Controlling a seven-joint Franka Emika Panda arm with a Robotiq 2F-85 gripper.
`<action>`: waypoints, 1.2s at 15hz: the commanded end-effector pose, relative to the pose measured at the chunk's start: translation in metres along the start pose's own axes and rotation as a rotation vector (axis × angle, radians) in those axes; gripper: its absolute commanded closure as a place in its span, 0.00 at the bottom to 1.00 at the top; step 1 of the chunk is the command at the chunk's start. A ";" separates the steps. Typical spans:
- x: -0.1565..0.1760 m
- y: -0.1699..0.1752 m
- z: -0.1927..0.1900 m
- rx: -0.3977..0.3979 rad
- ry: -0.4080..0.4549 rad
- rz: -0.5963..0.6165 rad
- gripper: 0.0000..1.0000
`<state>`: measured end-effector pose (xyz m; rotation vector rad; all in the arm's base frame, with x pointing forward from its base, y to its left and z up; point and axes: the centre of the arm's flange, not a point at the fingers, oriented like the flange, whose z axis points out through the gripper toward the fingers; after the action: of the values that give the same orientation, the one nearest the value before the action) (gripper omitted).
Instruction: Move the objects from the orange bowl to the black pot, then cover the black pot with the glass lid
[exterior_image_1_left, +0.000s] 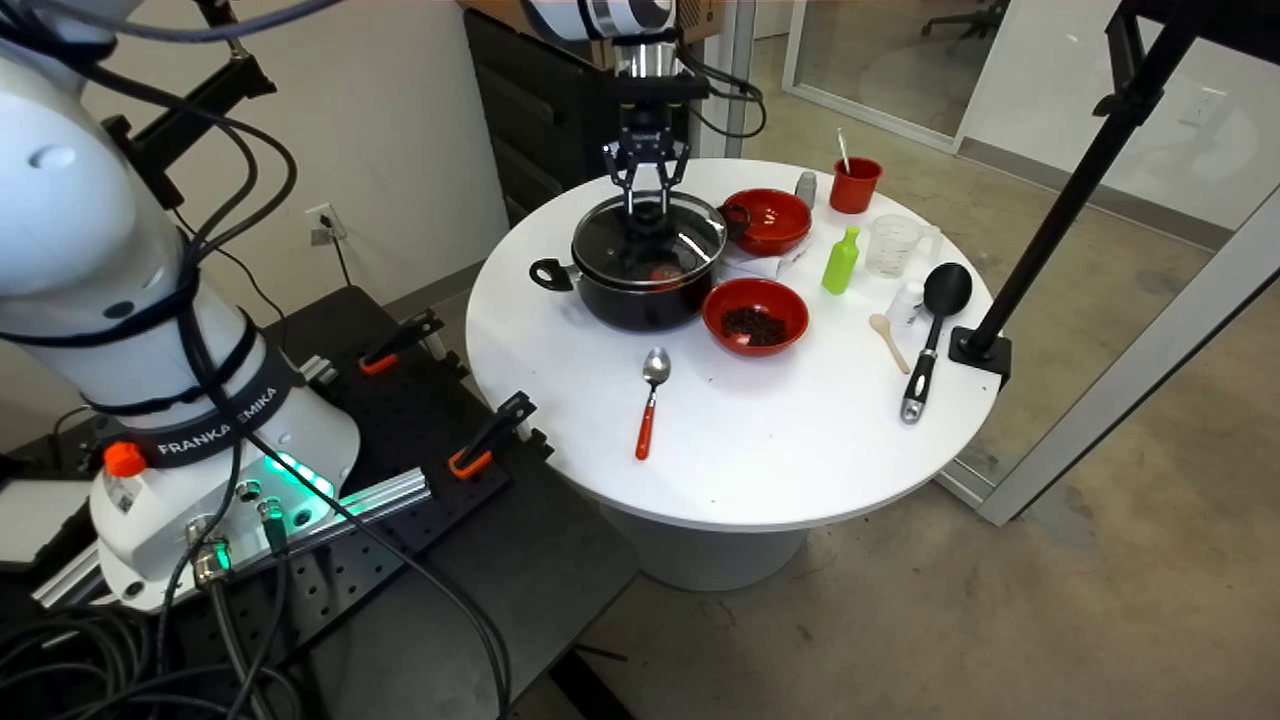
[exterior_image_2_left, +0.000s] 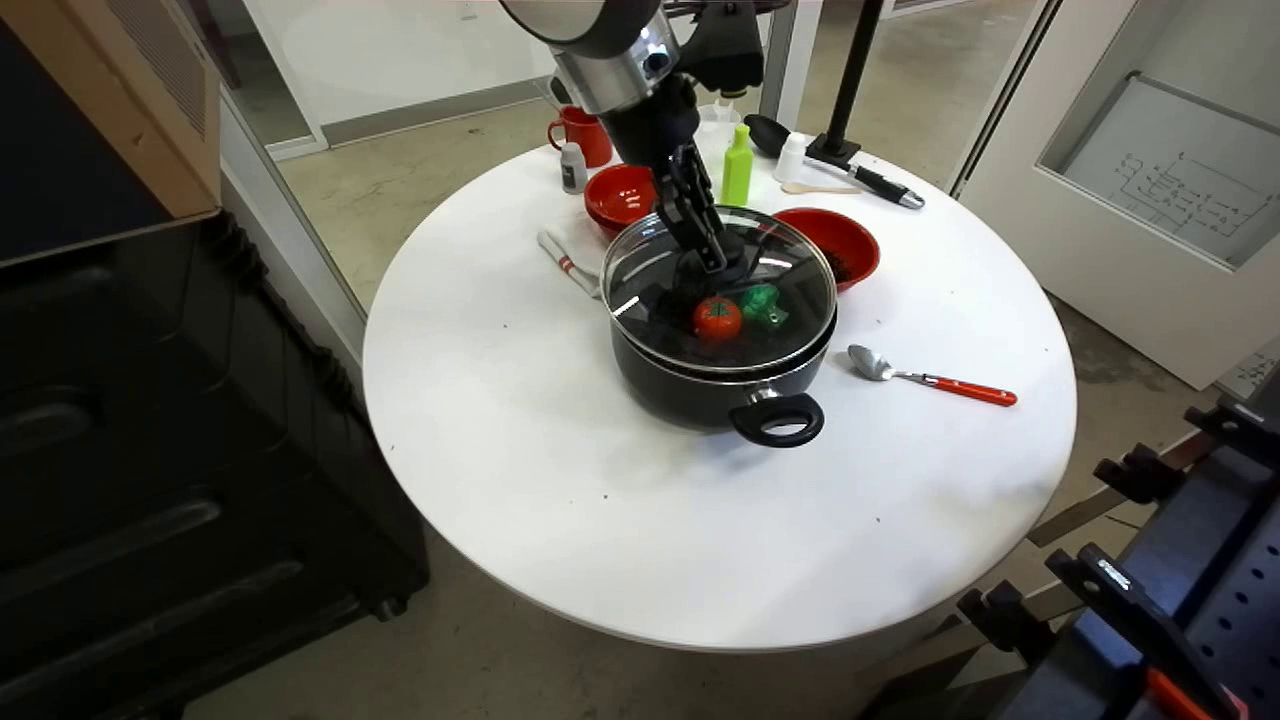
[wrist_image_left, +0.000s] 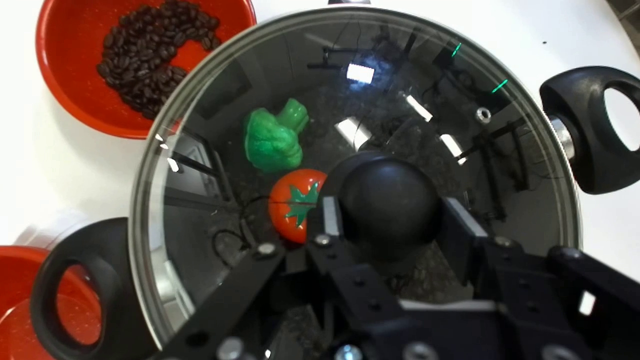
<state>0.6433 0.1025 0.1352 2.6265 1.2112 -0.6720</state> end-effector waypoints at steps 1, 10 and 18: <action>0.006 0.009 -0.006 0.023 -0.020 -0.009 0.75; 0.009 0.007 -0.001 0.037 -0.045 -0.025 0.75; 0.006 -0.005 0.010 0.018 -0.058 -0.047 0.75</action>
<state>0.6430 0.1053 0.1256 2.6018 1.2262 -0.7484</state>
